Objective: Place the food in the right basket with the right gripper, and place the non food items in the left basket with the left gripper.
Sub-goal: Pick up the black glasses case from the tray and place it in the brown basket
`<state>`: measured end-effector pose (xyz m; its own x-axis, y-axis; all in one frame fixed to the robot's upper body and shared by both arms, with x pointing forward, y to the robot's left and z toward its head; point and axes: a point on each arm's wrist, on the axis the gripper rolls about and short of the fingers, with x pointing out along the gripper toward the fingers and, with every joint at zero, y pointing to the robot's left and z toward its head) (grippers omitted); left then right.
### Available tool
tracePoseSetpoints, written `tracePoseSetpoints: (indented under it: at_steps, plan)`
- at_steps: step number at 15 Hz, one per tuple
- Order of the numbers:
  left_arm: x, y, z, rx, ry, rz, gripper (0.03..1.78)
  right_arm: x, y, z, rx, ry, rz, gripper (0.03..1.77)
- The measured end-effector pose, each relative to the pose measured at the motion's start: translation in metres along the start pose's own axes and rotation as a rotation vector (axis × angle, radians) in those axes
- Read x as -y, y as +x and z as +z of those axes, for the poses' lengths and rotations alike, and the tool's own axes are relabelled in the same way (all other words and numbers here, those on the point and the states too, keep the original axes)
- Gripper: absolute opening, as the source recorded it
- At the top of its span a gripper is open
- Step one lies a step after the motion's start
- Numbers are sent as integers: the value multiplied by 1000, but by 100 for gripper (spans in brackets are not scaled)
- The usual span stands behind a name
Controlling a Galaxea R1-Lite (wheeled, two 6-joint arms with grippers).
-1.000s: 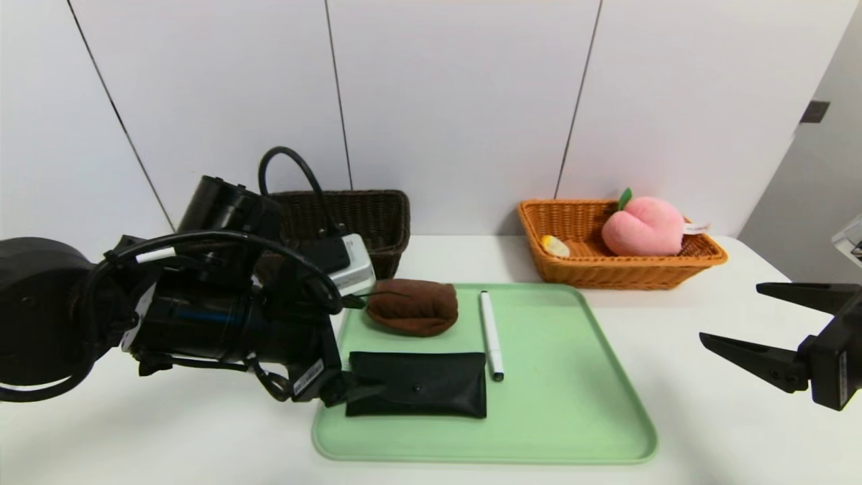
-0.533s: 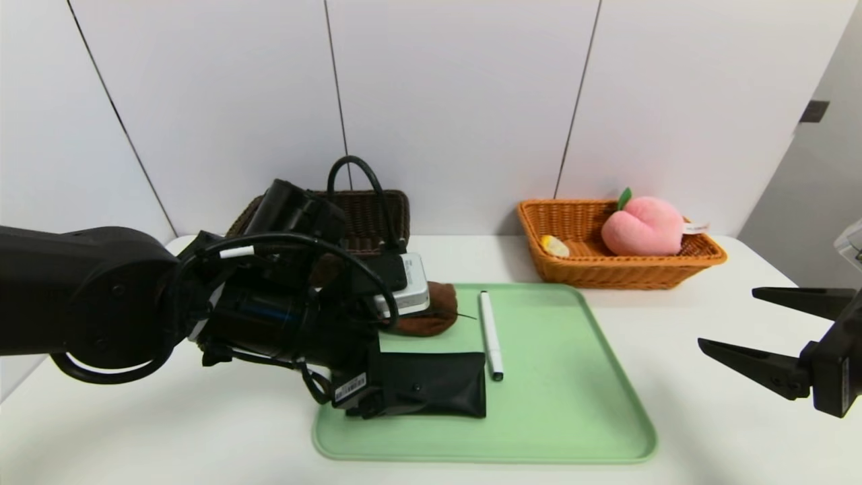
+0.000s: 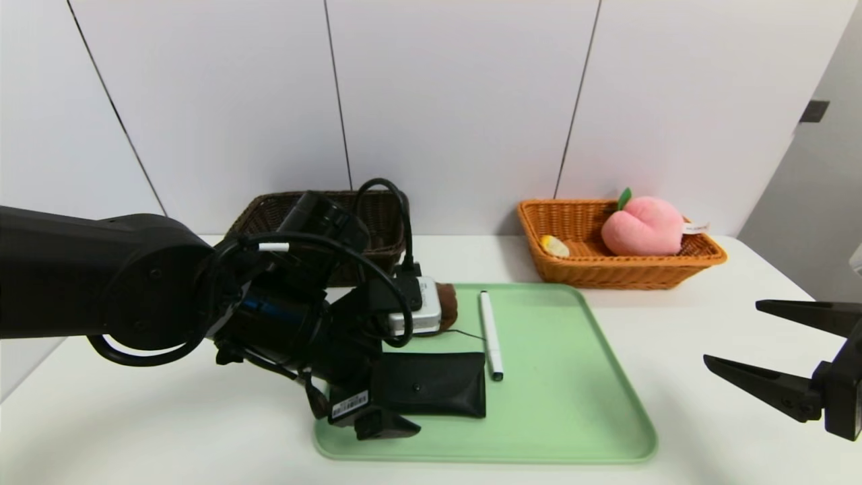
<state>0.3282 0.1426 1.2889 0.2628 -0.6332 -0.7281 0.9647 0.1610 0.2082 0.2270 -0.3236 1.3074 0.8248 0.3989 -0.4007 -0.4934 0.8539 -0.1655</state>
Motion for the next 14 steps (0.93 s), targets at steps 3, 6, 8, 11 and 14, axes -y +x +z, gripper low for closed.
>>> tracePoseSetpoints:
  at_steps: [3, 6, 8, 11, 14]
  plan:
    - [2, 4, 0, -26, 2, -3, 169, -3, -3, -4, 2, 18, 7, 170]
    - [1, 10, 0, -34, 3, -4, 169, -5, -6, -5, 15, 40, 14, 170]
    - [0, 13, 1, -35, 3, -6, 169, -6, -8, -5, 23, 39, 12, 170]
    - [-2, 17, 1, -40, 0, -9, 169, -7, -11, -4, 35, 35, 15, 170]
    - [-4, 20, -2, -48, -6, -12, 169, -8, -14, -4, 49, 31, 23, 170]
